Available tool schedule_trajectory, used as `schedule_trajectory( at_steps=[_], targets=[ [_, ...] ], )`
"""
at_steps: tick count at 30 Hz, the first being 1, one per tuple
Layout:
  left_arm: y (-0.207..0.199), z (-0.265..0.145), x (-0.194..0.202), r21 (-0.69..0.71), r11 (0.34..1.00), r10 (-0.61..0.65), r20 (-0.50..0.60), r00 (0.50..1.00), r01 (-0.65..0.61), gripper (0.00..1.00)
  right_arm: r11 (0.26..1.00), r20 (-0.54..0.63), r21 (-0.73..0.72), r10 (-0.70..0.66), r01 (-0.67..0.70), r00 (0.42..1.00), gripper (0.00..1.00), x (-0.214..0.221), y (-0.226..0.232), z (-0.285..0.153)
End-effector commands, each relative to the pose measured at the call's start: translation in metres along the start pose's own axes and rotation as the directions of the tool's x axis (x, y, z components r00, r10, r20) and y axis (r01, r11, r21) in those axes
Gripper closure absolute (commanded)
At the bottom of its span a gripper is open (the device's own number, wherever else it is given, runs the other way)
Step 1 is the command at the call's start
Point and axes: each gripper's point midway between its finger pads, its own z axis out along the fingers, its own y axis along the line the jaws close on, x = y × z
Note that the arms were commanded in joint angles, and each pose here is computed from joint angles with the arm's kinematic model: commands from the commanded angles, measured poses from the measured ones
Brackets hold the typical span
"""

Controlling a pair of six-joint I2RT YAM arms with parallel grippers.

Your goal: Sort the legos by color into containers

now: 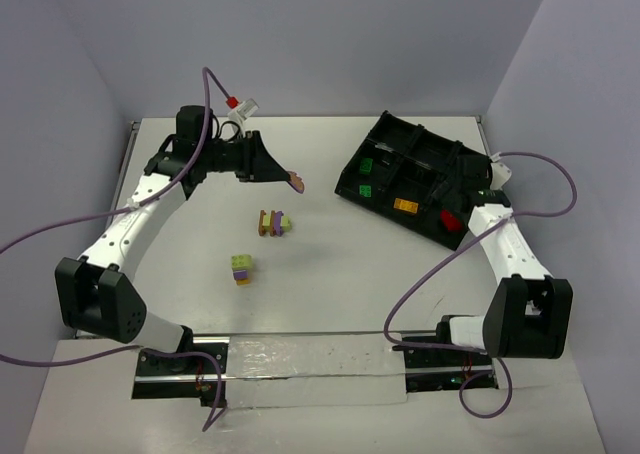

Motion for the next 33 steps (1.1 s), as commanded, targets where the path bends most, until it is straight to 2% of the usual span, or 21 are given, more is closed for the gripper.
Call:
schedule_trajectory(
  at_steps=[1,4,5,7,8,9,11,12,14,18,24,33],
  targets=[
    [-0.018,0.001,-0.016,0.053,0.998,0.044,0.022,0.999,-0.045,1.0,0.998,0.053,-0.066,0.003,0.001,0.999,0.21,-0.024,0.017,-0.011],
    [-0.021,0.003,-0.016,0.08,0.996,0.048,0.014,0.999,-0.049,1.0,0.969,0.056,-0.245,-0.031,0.044,0.998,0.28,-0.028,0.044,-0.036],
    [-0.022,0.004,-0.015,0.089,0.995,0.049,0.01,0.999,-0.049,1.0,0.936,0.05,-0.346,-0.053,0.067,0.997,0.28,-0.027,0.061,-0.047],
    [-0.032,0.004,-0.009,0.164,0.985,0.061,-0.023,0.998,-0.056,1.0,0.784,0.037,-0.607,-0.133,0.128,0.99,0.27,-0.017,0.103,-0.086],
    [-0.042,0.003,-0.004,0.225,0.972,0.076,-0.049,0.996,-0.063,1.0,0.627,0.048,-0.761,-0.202,0.167,0.978,0.25,-0.007,0.13,-0.121],
    [-0.046,0.003,-0.003,0.247,0.966,0.095,-0.05,0.994,-0.08,1.0,0.531,0.076,-0.825,-0.237,0.195,0.969,0.23,-0.003,0.146,-0.146],
    [-0.051,0.003,-0.003,0.265,0.959,0.111,-0.044,0.993,-0.096,1.0,0.362,0.104,-0.904,-0.332,0.228,0.938,0.22,0.019,0.169,-0.185],
    [-0.053,0.003,-0.002,0.279,0.955,0.118,-0.043,0.992,-0.101,1.0,0.3,0.134,-0.918,-0.383,0.26,0.914,0.21,0.028,0.175,-0.199],
    [-0.059,0.002,-0.004,0.312,0.945,0.118,-0.036,0.992,-0.101,1.0,0.123,0.202,-0.949,-0.465,0.289,0.862,0.18,0.042,0.194,-0.241],
    [-0.066,0.001,-0.007,0.34,0.936,0.108,-0.028,0.994,-0.092,1.0,-0.051,0.219,-0.972,-0.554,0.23,0.803,0.16,0.069,0.206,-0.271],
    [-0.078,-0.004,-0.009,0.381,0.918,0.123,-0.018,0.992,-0.107,1.0,-0.21,0.262,-0.963,-0.588,0.169,0.765,0.13,0.087,0.218,-0.303],
    [-0.095,-0.01,-0.006,0.438,0.889,0.154,-0.016,0.988,-0.131,1.0,-0.295,0.266,-0.951,-0.617,0.096,0.74,0.15,0.106,0.235,-0.318]
  ],
)
